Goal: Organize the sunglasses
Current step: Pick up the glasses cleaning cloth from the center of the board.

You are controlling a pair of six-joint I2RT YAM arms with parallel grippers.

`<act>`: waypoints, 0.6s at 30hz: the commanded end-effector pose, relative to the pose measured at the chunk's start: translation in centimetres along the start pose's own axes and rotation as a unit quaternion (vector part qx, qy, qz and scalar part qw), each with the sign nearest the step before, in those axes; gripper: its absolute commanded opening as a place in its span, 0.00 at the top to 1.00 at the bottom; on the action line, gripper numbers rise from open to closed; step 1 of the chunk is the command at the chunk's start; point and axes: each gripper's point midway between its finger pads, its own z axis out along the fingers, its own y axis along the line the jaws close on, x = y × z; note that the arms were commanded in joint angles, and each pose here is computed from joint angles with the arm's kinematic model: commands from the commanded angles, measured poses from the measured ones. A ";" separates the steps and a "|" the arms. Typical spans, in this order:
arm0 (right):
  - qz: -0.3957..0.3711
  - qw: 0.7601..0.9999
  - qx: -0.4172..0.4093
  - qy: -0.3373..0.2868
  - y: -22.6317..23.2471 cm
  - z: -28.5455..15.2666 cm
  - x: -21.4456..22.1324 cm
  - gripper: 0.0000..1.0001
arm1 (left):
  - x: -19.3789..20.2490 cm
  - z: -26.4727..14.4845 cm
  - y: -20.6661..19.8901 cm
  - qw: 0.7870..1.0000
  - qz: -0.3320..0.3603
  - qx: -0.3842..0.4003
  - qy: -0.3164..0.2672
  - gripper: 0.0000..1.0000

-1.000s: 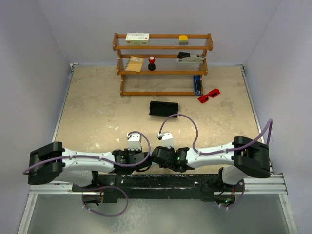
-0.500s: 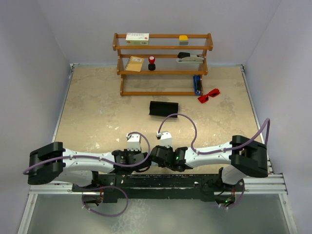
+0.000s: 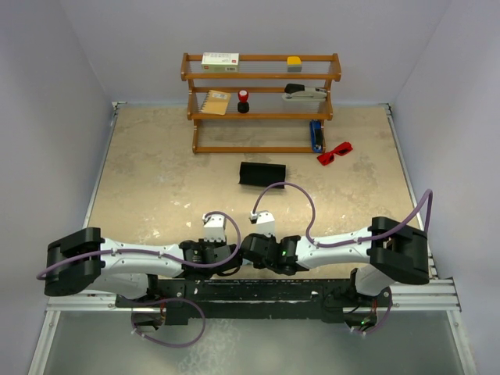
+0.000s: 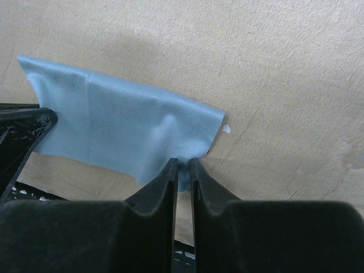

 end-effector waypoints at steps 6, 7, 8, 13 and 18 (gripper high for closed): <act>0.009 1.000 0.005 -0.015 0.1 -0.3 -0.8 0.81 | -0.5 -0.2 -1.1 1.000 -0.014 0.022 -0.011 1.00; 0.010 1.000 0.008 -0.017 0.0 -0.4 -0.9 0.79 | -0.5 -0.2 -1.1 1.000 -0.014 0.022 -0.010 1.00; 0.010 1.000 0.010 -0.019 -0.1 -0.5 -1.1 0.77 | -0.5 -0.3 -1.1 1.000 -0.015 0.023 -0.011 1.00; 0.013 0.999 0.018 -0.034 -0.1 -1.0 -2.1 0.66 | -0.4 -0.4 -0.8 0.999 -0.019 0.028 -0.011 1.00; 0.006 0.999 0.027 -0.036 0.6 -0.8 -2.4 0.63 | -0.3 -0.5 -0.6 0.999 -0.019 0.035 -0.010 1.00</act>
